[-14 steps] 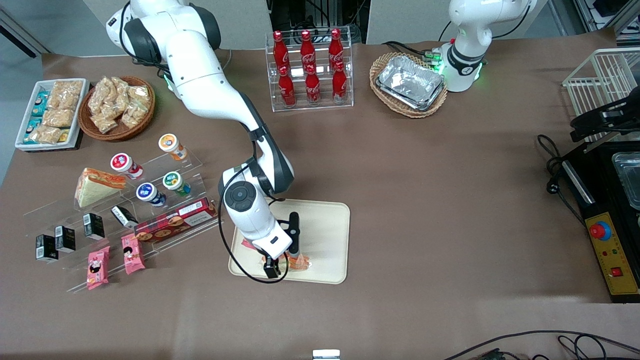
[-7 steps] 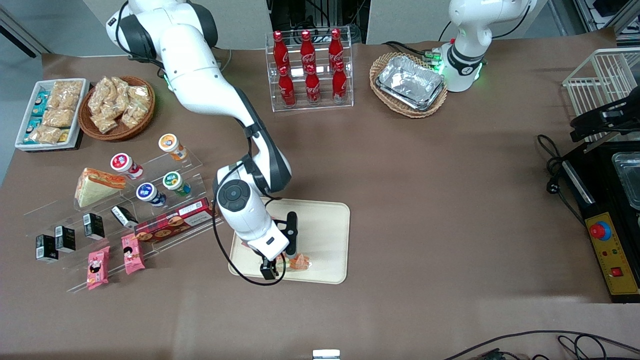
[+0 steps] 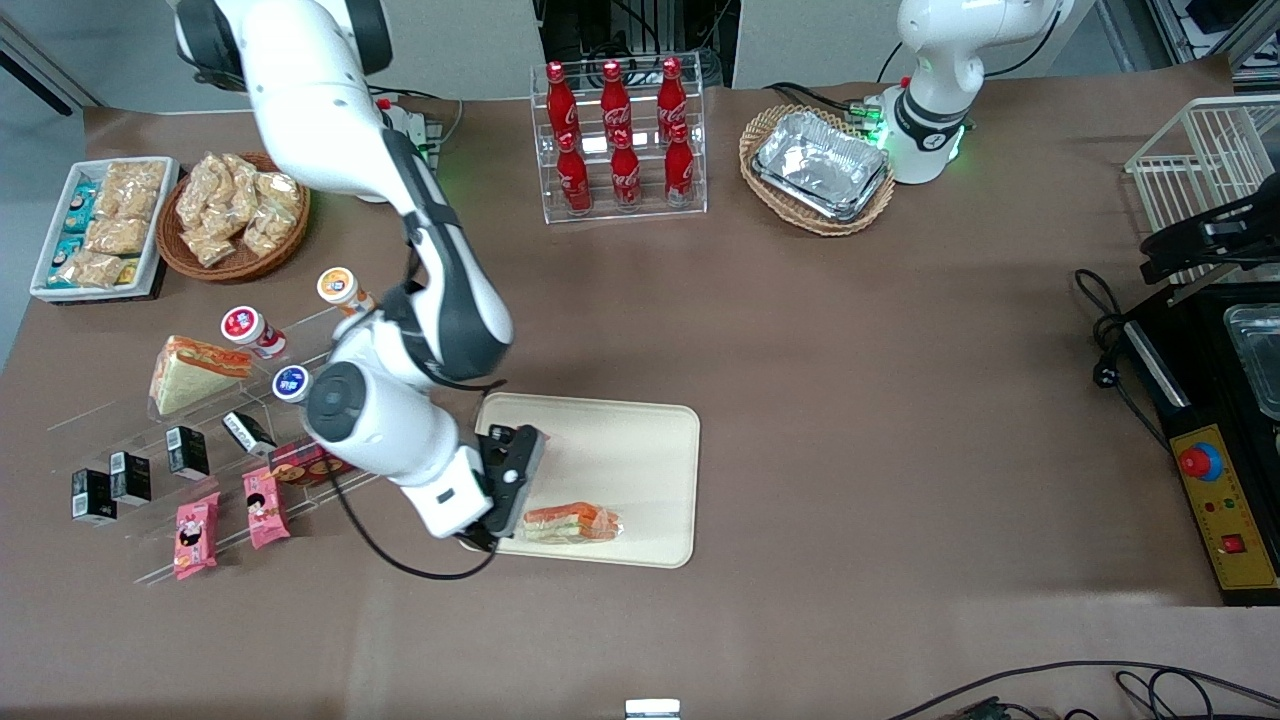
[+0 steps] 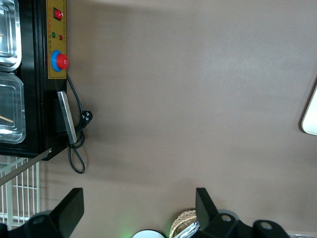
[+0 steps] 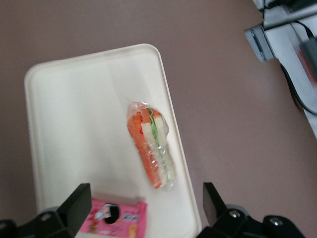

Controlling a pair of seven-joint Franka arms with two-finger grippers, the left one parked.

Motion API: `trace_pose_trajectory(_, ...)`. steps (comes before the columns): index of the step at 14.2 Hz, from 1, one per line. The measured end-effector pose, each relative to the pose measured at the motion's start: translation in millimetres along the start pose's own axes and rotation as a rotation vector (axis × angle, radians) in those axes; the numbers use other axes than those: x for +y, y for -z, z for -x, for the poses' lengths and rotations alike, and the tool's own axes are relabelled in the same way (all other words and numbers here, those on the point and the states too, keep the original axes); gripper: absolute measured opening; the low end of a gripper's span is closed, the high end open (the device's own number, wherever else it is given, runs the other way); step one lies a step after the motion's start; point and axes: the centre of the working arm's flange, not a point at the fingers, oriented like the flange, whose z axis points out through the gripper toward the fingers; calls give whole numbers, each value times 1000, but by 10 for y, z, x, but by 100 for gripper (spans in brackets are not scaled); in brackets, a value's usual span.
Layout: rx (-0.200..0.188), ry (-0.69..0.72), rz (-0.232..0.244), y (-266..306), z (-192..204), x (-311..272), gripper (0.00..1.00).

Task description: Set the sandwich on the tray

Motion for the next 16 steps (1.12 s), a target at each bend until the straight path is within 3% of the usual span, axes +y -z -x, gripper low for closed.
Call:
trace_pose_trajectory(3, -5, -192, -71, 475, -54, -151, 100)
trace_pose_trajectory(7, -74, -480, -139, 1203, 218, -178, 100)
trace_pose_trajectory(10, -153, -632, -113, 1794, 543, -171, 100)
trace_pose_trajectory(16, -208, -898, -46, 2422, 1059, -328, 100)
